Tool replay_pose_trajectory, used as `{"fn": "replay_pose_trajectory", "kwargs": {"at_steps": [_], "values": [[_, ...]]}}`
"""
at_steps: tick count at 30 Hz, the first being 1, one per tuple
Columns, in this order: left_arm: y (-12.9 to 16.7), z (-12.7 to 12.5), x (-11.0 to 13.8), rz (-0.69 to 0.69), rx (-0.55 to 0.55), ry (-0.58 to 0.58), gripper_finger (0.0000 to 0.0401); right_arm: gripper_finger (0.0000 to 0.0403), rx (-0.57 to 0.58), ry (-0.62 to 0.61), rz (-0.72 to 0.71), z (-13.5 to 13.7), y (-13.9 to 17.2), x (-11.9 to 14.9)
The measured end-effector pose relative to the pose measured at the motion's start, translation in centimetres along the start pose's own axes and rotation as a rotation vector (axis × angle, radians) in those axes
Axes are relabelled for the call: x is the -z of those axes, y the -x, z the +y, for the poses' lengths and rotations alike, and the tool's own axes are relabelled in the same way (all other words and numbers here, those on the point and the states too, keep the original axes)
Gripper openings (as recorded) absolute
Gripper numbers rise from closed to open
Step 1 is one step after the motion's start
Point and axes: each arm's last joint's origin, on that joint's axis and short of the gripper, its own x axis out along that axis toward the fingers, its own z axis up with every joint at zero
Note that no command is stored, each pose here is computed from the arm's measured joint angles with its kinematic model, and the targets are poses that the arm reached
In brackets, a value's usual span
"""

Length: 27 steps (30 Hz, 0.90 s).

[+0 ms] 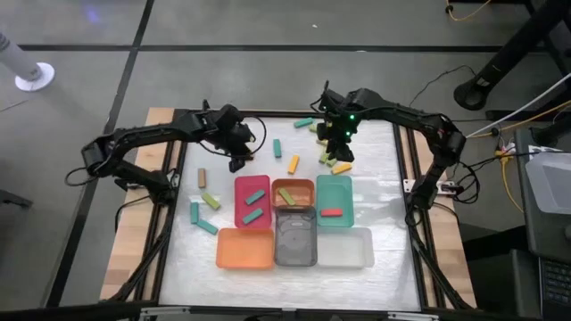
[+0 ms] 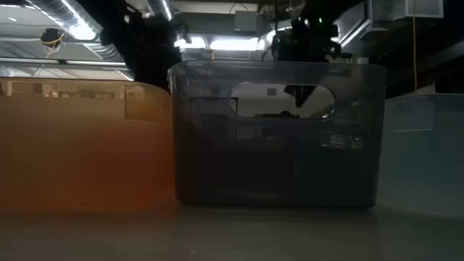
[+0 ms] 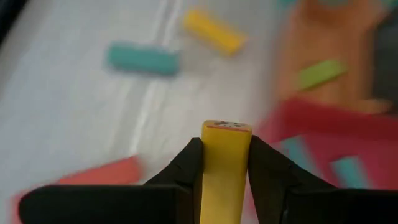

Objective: Sort blocks
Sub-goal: Put the yellow block into the bottom orange bin

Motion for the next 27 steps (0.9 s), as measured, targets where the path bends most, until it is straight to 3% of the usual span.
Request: {"fn": "replay_pose_trajectory", "kwargs": {"at_steps": [5,11,15,19,23,27], "values": [[0.4,-3.2,-0.9,-0.073,0.110,-0.054,0.0078,0.0147,0.001,-0.032,0.006,-1.3,-2.2,1.8],[0.0,-6.1,-1.5,-0.124,0.178,-0.167,0.0078,0.0147,0.034,0.002,-0.039,-1.8,-3.5,2.0],[0.0,-6.9,-1.8,-0.161,0.194,-0.204,0.0079,0.0147,0.101,0.059,-0.078,-2.3,-3.4,1.4],[0.1,-6.7,-2.4,-0.216,0.169,-0.210,0.0078,0.0147,0.232,0.109,-0.030,-2.9,-3.3,1.3],[0.3,-6.1,-2.9,-0.268,0.154,-0.130,0.0081,0.0147,0.296,0.142,-0.060,-3.3,-3.1,0.8],[0.3,-6.1,-2.9,-0.242,0.224,0.092,0.0080,0.0147,0.313,0.121,-0.087,-3.4,-3.1,0.5]]}}
